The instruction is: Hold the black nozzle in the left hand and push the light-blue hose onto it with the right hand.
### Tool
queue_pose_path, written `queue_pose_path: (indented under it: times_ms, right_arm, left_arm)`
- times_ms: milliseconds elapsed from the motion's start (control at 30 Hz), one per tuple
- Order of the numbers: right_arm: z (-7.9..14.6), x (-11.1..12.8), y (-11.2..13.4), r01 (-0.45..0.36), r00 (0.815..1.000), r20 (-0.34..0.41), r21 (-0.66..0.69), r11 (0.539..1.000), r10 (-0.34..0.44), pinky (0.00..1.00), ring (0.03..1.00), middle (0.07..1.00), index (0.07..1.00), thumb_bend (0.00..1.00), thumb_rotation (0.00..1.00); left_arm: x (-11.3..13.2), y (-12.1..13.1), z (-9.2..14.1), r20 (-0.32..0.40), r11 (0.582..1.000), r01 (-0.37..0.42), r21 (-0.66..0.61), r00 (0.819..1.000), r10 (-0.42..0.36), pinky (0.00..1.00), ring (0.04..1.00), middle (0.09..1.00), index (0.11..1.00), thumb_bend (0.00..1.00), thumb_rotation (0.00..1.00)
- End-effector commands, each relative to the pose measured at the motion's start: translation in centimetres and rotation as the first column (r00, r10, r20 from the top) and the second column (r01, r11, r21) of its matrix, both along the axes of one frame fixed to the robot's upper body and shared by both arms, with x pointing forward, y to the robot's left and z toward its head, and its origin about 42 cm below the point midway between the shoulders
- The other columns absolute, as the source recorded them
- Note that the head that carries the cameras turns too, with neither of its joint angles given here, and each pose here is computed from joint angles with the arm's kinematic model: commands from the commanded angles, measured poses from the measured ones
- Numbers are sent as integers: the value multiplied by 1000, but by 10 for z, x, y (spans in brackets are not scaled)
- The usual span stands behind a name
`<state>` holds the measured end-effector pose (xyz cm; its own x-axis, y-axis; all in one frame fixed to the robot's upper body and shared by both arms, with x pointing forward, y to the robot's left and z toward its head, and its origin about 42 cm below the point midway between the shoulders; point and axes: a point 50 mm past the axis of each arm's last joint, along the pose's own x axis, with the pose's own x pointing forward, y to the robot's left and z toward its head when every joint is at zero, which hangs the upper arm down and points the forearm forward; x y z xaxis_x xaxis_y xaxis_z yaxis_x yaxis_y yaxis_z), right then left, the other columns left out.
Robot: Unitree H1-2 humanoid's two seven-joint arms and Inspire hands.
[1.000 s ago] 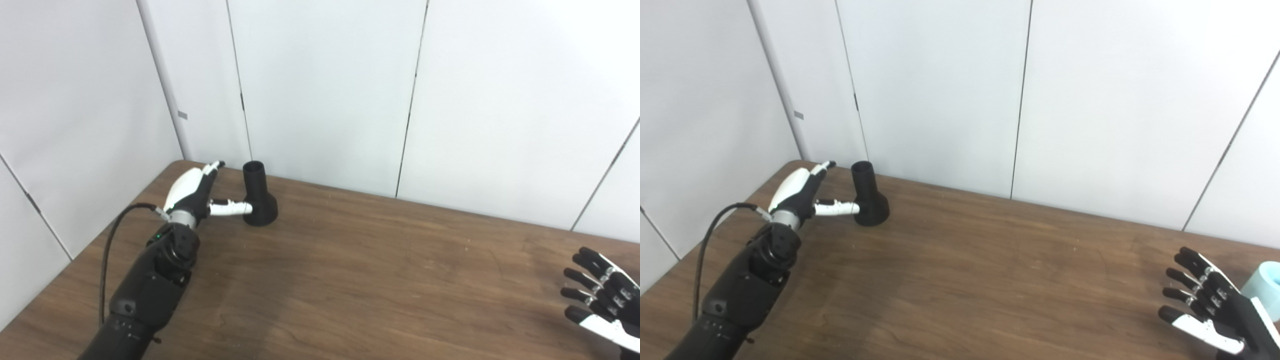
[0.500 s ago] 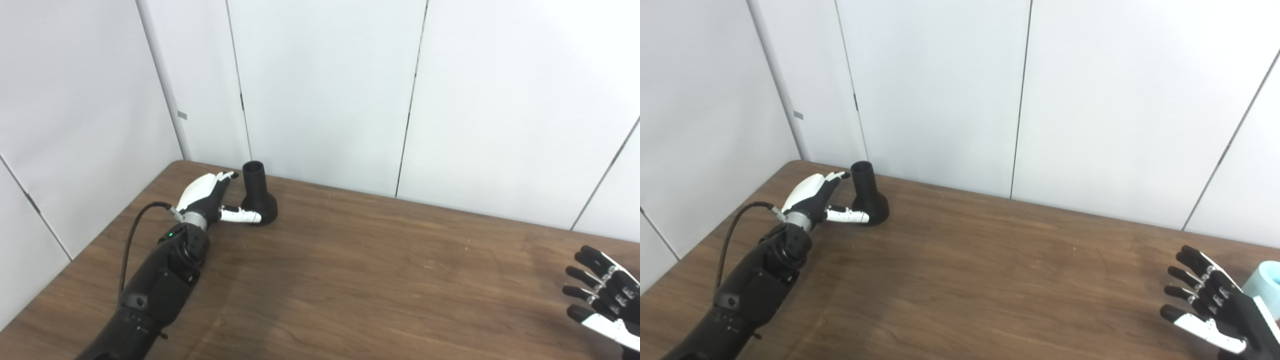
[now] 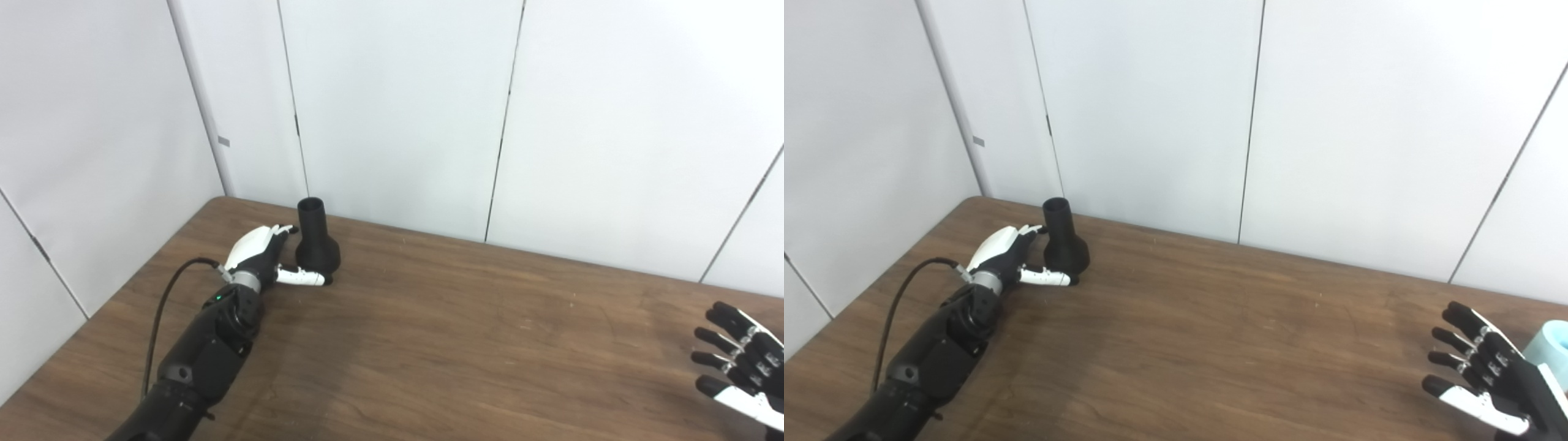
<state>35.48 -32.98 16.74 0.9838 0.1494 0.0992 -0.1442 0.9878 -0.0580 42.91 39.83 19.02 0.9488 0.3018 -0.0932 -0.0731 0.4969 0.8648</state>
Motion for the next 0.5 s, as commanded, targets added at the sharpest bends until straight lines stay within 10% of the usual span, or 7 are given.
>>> queue_pose_path:
  times_ms: [0, 467]
  right_arm:
    - [24, 4, -7, 5, 998, 70, -21, 1000, -3, 689, 829, 890, 862, 784, 179]
    - [28, 0, -10, 13, 997, 70, -41, 999, -10, 675, 824, 892, 865, 794, 192]
  left_arm:
    - [16, 0, 32, 112, 1000, 10, 27, 994, -13, 1000, 1000, 1000, 852, 1000, 427]
    - [26, -6, 17, 135, 991, -1, -136, 991, 20, 1000, 1000, 1000, 832, 1000, 389]
